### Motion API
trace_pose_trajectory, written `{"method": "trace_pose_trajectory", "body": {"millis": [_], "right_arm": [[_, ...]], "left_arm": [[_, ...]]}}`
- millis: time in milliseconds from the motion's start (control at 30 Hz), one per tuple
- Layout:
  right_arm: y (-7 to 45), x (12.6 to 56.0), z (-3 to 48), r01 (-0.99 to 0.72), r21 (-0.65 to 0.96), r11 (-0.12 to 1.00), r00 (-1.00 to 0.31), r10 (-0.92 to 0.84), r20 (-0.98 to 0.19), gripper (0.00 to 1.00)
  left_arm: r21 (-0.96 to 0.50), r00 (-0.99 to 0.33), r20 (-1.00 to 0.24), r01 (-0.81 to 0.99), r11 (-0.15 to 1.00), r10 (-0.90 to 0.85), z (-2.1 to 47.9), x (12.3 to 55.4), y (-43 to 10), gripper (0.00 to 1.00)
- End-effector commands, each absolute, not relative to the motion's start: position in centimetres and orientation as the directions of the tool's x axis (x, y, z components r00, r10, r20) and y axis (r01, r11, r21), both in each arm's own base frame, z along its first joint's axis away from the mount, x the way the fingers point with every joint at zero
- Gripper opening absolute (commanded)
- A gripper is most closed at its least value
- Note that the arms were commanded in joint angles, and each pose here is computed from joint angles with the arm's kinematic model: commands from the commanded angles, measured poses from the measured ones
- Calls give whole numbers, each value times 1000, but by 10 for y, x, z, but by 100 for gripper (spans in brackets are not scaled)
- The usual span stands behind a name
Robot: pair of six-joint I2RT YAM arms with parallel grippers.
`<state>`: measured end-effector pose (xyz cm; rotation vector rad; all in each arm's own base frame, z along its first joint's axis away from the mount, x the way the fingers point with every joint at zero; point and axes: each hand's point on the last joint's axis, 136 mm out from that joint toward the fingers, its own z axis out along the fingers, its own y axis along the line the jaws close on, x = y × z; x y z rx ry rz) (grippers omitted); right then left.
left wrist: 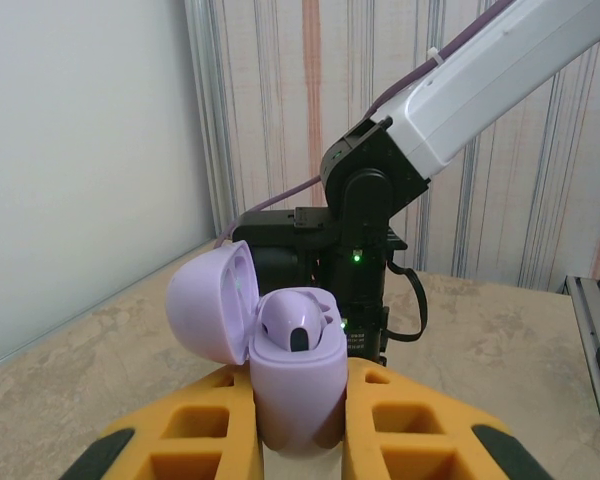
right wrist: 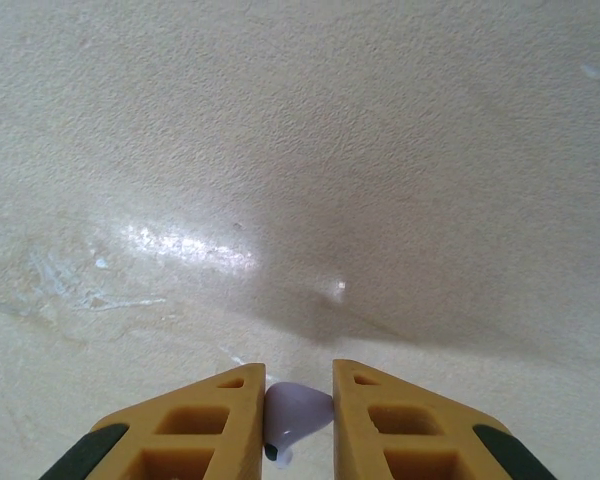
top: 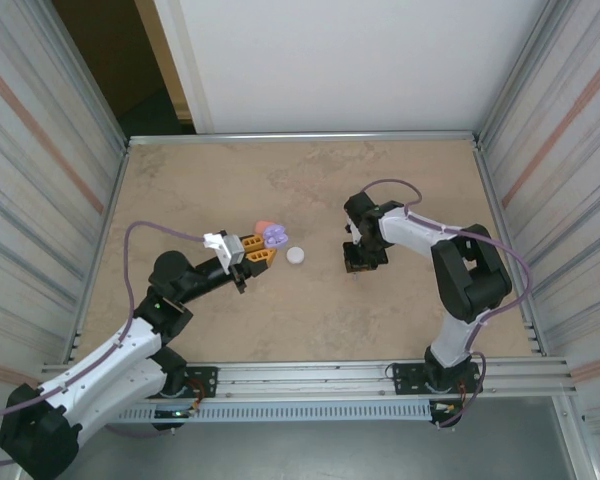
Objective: Insert the wireless bluetooth earbuds into the charging case
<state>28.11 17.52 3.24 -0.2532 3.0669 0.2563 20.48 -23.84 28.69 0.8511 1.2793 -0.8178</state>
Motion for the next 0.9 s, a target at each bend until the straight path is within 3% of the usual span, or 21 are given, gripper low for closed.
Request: {"method": "trace_pose_trajectory", "body": {"millis": [0,867], "right_arm": [[177,284,55,-164,169,972,-983,-146,-110,21],[196,282,178,-266,245,932,-898,-147,-414,21]], "left_arm": [[104,151,-986,880,464,-65,296,204,-239,0],[55,102,-991,904,425,-89,284,222,-259,0]]}}
